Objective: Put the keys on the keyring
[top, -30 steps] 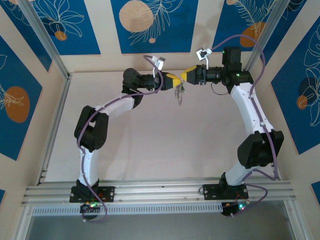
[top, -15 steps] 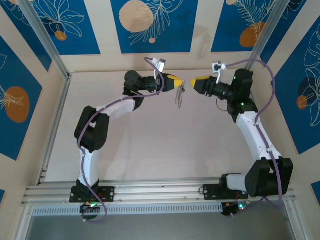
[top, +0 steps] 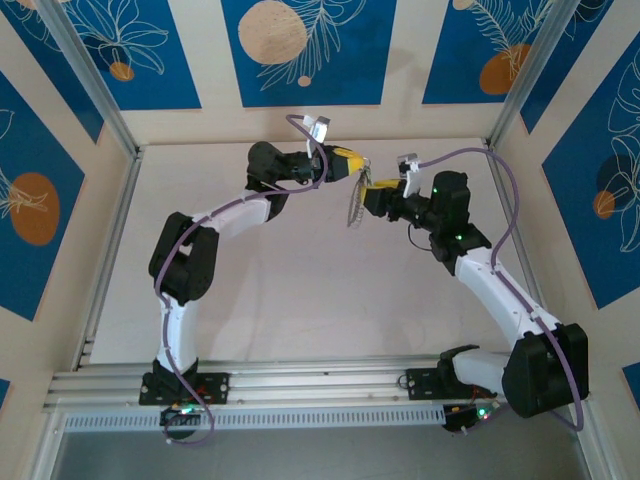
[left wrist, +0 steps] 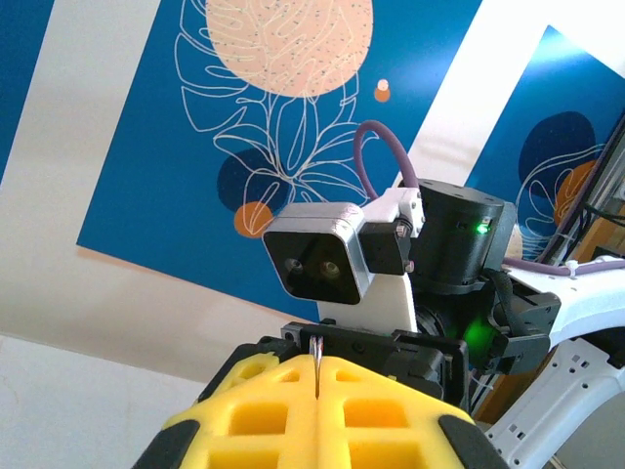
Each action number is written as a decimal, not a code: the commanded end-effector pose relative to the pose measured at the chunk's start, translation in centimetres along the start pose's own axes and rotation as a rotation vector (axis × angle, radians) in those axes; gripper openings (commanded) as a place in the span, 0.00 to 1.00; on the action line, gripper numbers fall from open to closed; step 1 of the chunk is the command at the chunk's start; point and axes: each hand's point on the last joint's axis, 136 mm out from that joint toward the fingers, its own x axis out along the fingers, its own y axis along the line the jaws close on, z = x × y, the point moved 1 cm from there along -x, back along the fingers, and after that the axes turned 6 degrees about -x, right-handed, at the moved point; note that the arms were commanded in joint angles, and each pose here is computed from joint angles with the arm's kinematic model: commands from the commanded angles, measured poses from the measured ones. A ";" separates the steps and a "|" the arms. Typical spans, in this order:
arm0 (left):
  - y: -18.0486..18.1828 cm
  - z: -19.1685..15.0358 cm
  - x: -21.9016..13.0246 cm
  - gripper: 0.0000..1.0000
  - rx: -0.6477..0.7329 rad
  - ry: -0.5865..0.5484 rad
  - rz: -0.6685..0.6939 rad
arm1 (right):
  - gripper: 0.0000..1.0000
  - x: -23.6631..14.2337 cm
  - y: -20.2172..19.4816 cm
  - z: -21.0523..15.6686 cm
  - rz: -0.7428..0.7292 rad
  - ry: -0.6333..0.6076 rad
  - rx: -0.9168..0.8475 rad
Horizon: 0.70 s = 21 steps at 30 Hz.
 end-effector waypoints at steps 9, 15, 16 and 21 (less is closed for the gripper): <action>-2.5 1.6 0.1 0.00 0.069 -0.027 -0.039 | 0.53 -0.1 -0.2 2.0 -0.049 -0.064 -0.084; -2.5 1.7 0.1 0.00 0.070 -0.028 -0.040 | 0.53 0.0 0.3 2.6 -0.028 -0.075 -0.101; -2.5 1.6 0.1 0.00 0.070 -0.028 -0.040 | 0.53 0.0 0.3 2.7 -0.029 -0.078 -0.103; -2.5 1.6 0.1 0.00 0.069 -0.028 -0.040 | 0.54 0.0 0.9 2.9 -0.009 -0.085 -0.123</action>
